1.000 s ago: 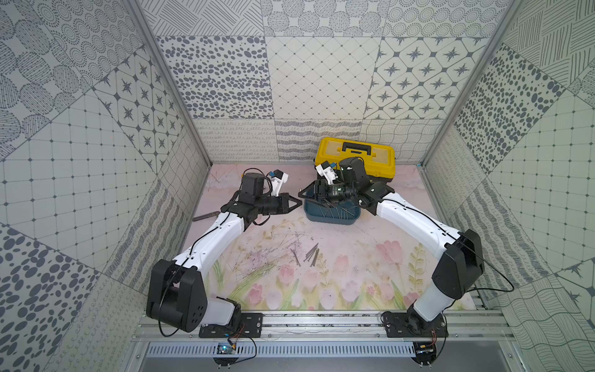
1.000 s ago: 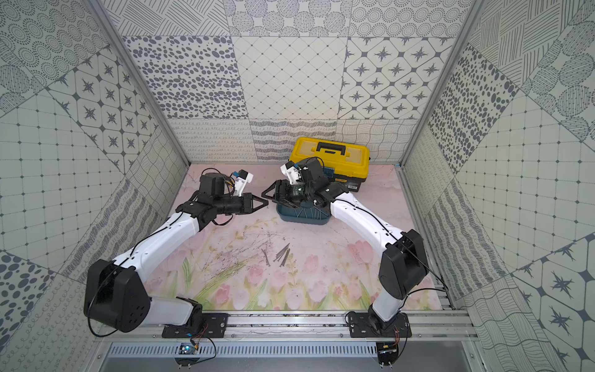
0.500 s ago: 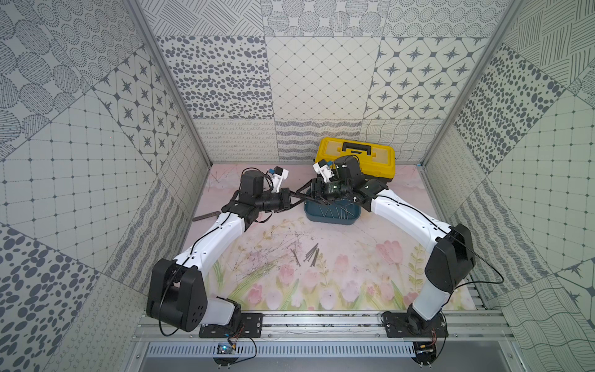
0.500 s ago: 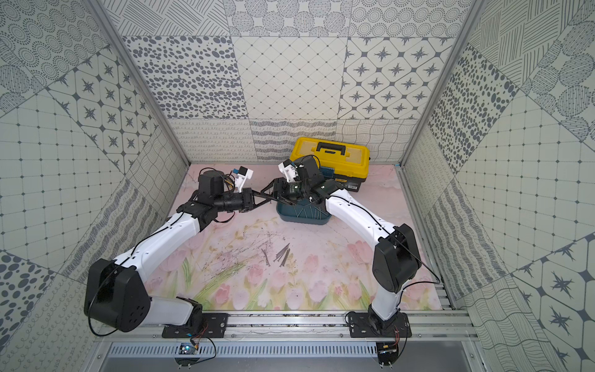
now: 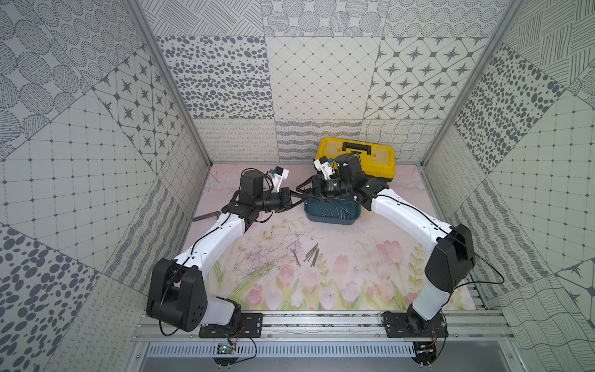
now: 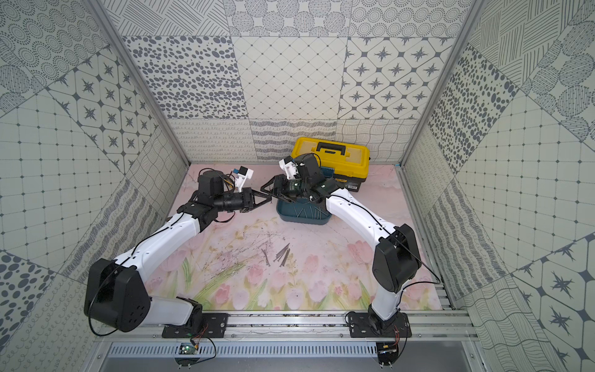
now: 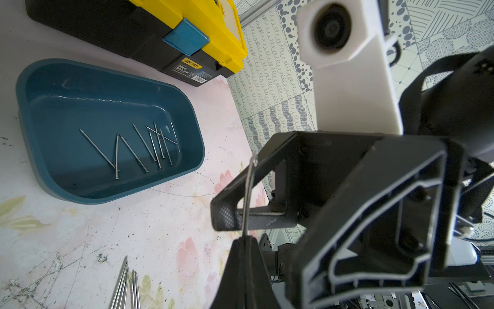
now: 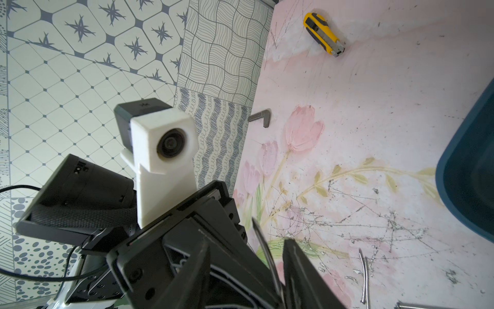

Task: Put the nails on the desktop into the storage box
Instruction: Pick up the nail from the center of the board.

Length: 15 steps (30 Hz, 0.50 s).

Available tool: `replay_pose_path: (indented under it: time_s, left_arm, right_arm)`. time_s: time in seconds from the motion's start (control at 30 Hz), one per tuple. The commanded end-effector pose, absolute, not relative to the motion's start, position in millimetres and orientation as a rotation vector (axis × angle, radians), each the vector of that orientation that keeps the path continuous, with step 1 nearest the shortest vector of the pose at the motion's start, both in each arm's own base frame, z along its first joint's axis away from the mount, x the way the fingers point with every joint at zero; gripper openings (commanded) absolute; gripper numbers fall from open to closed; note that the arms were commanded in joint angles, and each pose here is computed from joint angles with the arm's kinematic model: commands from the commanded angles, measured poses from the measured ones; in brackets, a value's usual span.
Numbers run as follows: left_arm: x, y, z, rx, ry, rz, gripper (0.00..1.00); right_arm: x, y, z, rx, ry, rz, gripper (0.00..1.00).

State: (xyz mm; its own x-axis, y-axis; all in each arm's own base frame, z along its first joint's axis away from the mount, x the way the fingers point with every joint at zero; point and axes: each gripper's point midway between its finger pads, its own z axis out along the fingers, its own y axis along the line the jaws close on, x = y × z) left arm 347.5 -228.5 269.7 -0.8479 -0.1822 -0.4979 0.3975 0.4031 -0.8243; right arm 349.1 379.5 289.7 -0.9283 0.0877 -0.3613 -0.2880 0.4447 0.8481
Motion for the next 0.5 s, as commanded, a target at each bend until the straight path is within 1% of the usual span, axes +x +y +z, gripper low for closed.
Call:
replay_pose_path:
  time_s: [0.0,0.1,0.2,0.37,0.47]
  left_arm:
    - [342.3,-233.8,283.9,0.252,2.080,-1.506,0.00]
    - [340.7,-233.6,283.3,0.252,2.081,-1.509,0.00]
    - [339.5,-233.9,284.0,0.257,2.078,-1.514,0.00]
    - [339.5,-234.1,285.4,0.255,2.074,-1.520,0.00]
    - [339.9,-235.1,286.2,0.257,2.071,-1.533,0.00]
  right_arm:
    - [361.9,383.3,300.8,-0.163,2.282,1.493,0.47]
    - [363.7,384.9,301.0,-0.158,2.280,1.504,0.44]
    - [364.4,385.9,298.4,-0.149,2.286,1.508,0.39]
    - [364.4,386.3,295.9,-0.146,2.292,1.510,0.19]
    - [363.5,383.8,293.3,-0.140,2.297,1.495,0.03]
